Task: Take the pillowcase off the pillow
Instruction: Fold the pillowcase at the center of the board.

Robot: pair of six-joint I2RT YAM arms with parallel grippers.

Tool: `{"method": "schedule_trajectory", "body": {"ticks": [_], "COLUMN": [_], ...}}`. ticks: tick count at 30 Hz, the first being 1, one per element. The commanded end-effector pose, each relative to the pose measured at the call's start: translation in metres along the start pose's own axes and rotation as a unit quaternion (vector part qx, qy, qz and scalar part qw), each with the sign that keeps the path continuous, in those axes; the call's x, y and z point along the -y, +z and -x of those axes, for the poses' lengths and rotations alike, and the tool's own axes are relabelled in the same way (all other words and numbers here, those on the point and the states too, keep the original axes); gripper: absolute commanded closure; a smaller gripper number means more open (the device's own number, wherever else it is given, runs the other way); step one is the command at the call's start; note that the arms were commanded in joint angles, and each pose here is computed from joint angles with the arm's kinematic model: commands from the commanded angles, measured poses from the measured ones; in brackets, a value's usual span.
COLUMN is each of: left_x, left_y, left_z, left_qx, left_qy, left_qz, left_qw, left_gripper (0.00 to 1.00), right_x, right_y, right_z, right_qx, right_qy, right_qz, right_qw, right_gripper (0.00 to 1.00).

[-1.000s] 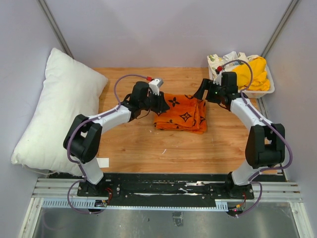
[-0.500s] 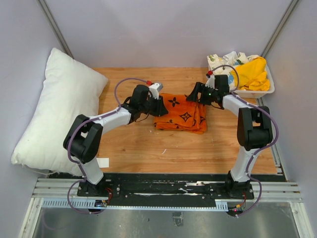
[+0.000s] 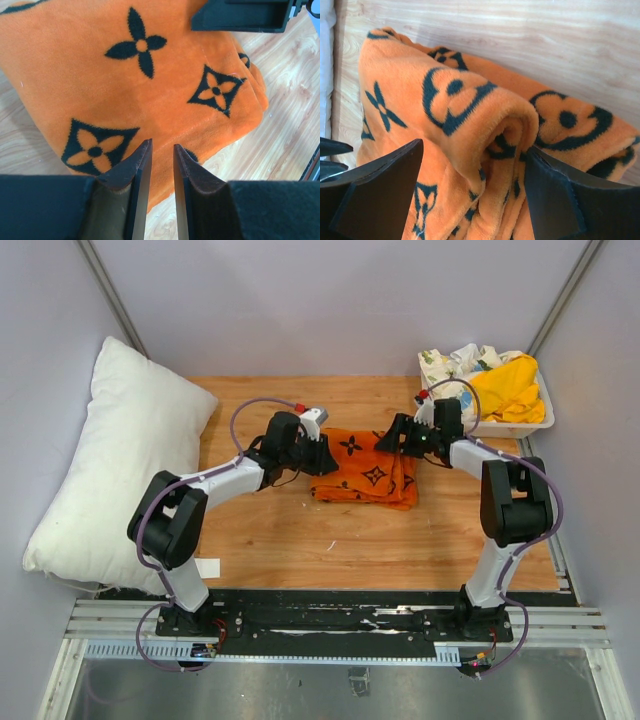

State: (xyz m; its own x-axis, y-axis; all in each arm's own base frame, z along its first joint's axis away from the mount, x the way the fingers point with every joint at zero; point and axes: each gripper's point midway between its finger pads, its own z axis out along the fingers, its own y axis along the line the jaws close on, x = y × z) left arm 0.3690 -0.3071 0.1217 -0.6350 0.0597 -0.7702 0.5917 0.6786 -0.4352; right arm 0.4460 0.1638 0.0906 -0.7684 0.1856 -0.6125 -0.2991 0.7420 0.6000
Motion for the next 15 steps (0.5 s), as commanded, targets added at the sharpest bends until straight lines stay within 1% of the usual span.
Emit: {"method": "schedule_trajectory", "body": {"ticks": [1, 6, 10, 12, 15], "left_x": [0.0, 0.0, 0.002, 0.002, 0.003], "left_y": [-0.011, -0.01, -0.009, -0.01, -0.012], "left_z": [0.004, 0.002, 0.001, 0.001, 0.0], "left_qx": [0.01, 0.009, 0.009, 0.01, 0.011], "left_qy": [0.011, 0.006, 0.002, 0.003, 0.003], "left_qz": [0.0, -0.007, -0.013, -0.014, -0.013], "left_qw": [1.0, 1.0, 1.0, 1.0, 1.0], "left_gripper": [0.72, 0.72, 0.72, 0.72, 0.72], "right_x": [-0.008, -0.012, -0.019, -0.023, -0.03], "right_y": [-0.009, -0.024, -0.031, -0.031, -0.031], "right_z": [-0.025, -0.054, -0.064, -0.064, -0.058], "right_qx": [-0.021, -0.046, -0.06, -0.061, -0.06], "right_qy": [0.015, 0.03, 0.036, 0.035, 0.039], "right_qz": [0.018, 0.015, 0.022, 0.026, 0.037], "right_qw": [1.0, 0.998, 0.997, 0.997, 0.997], "right_gripper": [0.23, 0.23, 0.24, 0.27, 0.37]}}
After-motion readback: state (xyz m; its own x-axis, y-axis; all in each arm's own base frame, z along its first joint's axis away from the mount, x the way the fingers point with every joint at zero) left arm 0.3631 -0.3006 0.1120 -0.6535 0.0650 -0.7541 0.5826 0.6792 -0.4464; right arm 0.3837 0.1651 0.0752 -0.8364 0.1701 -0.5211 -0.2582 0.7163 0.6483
